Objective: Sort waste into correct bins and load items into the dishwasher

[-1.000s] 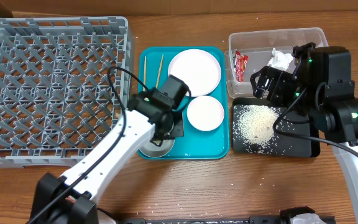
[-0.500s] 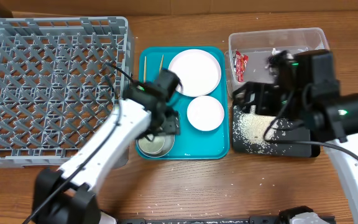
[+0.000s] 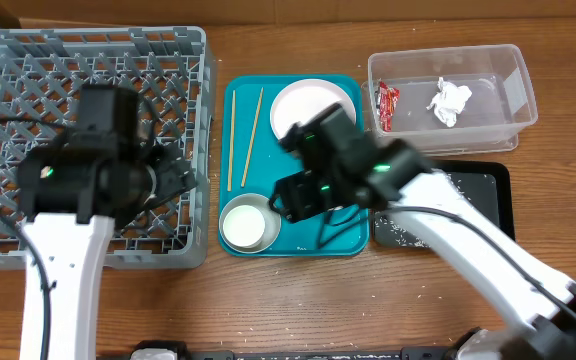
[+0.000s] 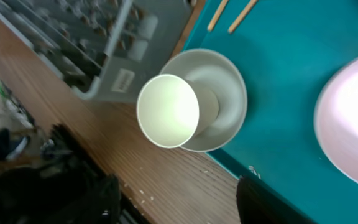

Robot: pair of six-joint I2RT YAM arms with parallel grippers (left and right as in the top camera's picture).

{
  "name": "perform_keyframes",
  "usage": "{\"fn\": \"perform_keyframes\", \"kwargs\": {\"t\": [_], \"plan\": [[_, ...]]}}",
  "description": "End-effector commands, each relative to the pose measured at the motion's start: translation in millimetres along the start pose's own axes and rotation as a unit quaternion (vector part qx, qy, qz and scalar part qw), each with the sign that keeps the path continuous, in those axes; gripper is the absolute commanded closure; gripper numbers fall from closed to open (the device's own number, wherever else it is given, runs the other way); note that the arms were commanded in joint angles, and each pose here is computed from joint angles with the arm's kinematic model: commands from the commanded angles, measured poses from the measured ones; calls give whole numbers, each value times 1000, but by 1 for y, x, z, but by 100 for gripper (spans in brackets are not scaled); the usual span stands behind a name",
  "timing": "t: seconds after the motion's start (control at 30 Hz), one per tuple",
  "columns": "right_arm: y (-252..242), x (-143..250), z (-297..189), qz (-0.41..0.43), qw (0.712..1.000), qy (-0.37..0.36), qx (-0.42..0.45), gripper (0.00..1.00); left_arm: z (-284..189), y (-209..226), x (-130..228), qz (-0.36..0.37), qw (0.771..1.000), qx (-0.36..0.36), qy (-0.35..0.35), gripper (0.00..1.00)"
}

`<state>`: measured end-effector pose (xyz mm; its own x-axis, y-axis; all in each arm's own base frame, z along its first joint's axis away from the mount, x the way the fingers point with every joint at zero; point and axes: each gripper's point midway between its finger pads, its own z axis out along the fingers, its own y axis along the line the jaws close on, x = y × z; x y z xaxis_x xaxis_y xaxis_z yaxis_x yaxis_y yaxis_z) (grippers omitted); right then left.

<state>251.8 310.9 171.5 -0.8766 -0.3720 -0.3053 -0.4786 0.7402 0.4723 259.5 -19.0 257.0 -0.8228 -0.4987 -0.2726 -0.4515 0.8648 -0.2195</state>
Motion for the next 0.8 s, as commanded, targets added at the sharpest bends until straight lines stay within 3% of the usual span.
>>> {"fn": "perform_keyframes", "kwargs": {"t": [0.0,0.17,0.4,0.57,0.67,0.77], "plan": [[-12,8,37,17,998,25,53,43,-27,5,4,16,999,22,-37,19],[-16,25,83,23,995,72,71,51,-44,15,12,16,998,22,-61,17],[-26,15,87,39,992,53,104,93,-43,22,22,16,999,9,-48,12],[-27,-9,49,59,993,25,103,96,-41,13,11,18,997,27,-64,0],[-34,-40,-8,77,993,-31,87,96,-51,-38,-3,80,982,151,-83,0],[-23,-64,-74,41,995,-93,-1,96,-67,-93,-8,133,945,291,-76,0]]}}
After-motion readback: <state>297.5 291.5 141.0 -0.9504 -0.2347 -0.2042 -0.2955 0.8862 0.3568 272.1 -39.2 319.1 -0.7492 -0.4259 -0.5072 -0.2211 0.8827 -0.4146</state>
